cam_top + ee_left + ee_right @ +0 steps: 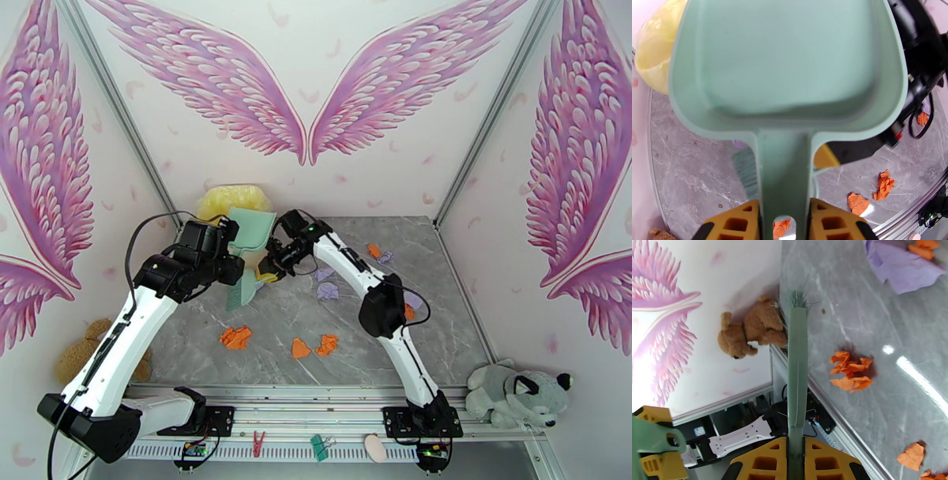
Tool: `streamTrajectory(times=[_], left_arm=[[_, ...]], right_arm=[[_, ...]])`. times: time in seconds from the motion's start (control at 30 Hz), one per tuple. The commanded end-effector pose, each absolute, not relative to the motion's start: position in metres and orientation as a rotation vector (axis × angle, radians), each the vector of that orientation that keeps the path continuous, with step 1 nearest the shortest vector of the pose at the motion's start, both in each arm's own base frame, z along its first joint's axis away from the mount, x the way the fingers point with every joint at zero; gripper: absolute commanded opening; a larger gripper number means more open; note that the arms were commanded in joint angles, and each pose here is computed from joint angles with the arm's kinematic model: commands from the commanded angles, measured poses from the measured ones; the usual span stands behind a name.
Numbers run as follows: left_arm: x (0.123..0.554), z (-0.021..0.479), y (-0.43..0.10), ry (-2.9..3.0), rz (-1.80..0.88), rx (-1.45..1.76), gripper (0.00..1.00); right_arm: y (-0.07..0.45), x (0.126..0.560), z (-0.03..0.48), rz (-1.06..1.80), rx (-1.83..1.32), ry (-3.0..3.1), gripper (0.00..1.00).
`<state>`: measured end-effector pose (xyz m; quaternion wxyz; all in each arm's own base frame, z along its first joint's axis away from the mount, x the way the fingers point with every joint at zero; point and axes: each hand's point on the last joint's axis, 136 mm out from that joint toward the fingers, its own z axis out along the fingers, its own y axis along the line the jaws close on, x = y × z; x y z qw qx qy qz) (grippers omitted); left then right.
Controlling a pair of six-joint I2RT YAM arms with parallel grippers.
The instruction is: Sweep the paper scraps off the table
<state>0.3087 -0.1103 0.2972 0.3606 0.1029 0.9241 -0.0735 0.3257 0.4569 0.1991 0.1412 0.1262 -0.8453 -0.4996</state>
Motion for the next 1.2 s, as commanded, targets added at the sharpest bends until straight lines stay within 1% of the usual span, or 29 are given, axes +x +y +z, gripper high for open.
streamTrajectory(times=[0.0, 0.2, 0.33, 0.5, 0.7, 0.87, 0.97, 1.17], left_arm=[[0.302, 0.299, -0.105, 2.382, -0.203, 0.248, 0.00], [0.303, 0.294, -0.101, 2.390, -0.201, 0.246, 0.00], [0.305, 0.289, -0.098, 2.395, -0.202, 0.244, 0.00], [0.307, 0.282, -0.099, 2.405, -0.211, 0.254, 0.00], [0.312, 0.276, -0.098, 2.413, -0.211, 0.262, 0.00], [0.316, 0.274, -0.099, 2.419, -0.205, 0.275, 0.00], [0.317, 0.276, -0.099, 2.415, -0.202, 0.280, 0.00], [0.319, 0.274, -0.099, 2.415, -0.202, 0.278, 0.00]], right_arm=[[0.468, 0.307, 0.198, -1.438, 0.319, -2.276, 0.00], [0.483, 0.281, 0.170, -1.356, 0.286, -2.173, 0.00], [0.482, 0.272, 0.151, -1.287, 0.281, -2.182, 0.00], [0.477, 0.272, 0.126, -1.217, 0.283, -2.227, 0.00], [0.468, 0.275, 0.094, -1.134, 0.361, -2.330, 0.00], [0.462, 0.286, 0.090, -1.126, 0.447, -2.426, 0.00], [0.447, 0.289, 0.086, -1.067, 0.480, -2.476, 0.00], [0.380, 0.284, 0.067, -0.797, 0.549, -2.559, 0.00]])
